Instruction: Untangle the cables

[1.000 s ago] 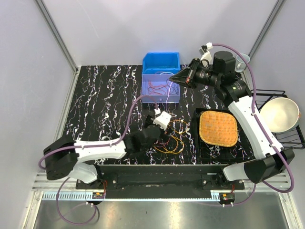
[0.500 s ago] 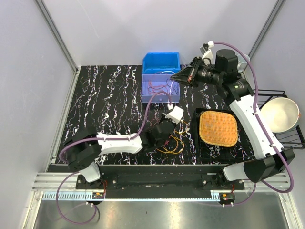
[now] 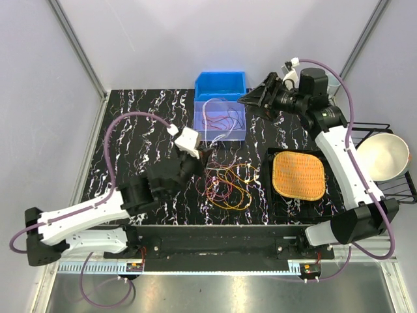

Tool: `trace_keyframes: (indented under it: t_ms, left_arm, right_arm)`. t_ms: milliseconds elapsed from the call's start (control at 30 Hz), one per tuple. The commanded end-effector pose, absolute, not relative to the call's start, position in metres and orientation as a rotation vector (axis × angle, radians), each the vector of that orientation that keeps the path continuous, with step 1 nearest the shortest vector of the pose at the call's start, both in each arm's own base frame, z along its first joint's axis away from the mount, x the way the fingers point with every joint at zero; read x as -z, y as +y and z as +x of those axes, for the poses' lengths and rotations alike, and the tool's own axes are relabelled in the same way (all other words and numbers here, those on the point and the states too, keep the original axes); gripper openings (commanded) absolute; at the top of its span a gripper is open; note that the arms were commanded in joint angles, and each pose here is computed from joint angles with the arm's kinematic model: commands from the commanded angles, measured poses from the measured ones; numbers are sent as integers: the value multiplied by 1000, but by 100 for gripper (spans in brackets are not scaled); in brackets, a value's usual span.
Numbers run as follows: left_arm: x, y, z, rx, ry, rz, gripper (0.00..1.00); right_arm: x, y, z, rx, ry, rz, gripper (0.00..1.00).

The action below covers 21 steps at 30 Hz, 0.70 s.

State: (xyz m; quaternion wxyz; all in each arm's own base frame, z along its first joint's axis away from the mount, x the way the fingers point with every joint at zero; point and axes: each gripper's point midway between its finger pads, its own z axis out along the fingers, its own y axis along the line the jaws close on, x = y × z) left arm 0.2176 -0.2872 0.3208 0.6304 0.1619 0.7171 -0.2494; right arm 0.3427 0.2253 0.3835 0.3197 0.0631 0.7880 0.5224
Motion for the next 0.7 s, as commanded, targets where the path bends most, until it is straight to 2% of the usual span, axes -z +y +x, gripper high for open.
trace_keyframes:
  t_ms: [0, 300, 667]
  left_arm:
    - [-342, -276, 209, 598, 1679, 409, 0]
    - [-357, -266, 257, 589, 1783, 394, 0]
    - [-377, -280, 349, 551, 1796, 361, 0]
  right_arm:
    - [-366, 213, 344, -1259, 2080, 193, 79]
    - [-307, 192, 332, -1101, 2154, 303, 80]
    - [-227, 174, 309, -1026, 2119, 344, 80]
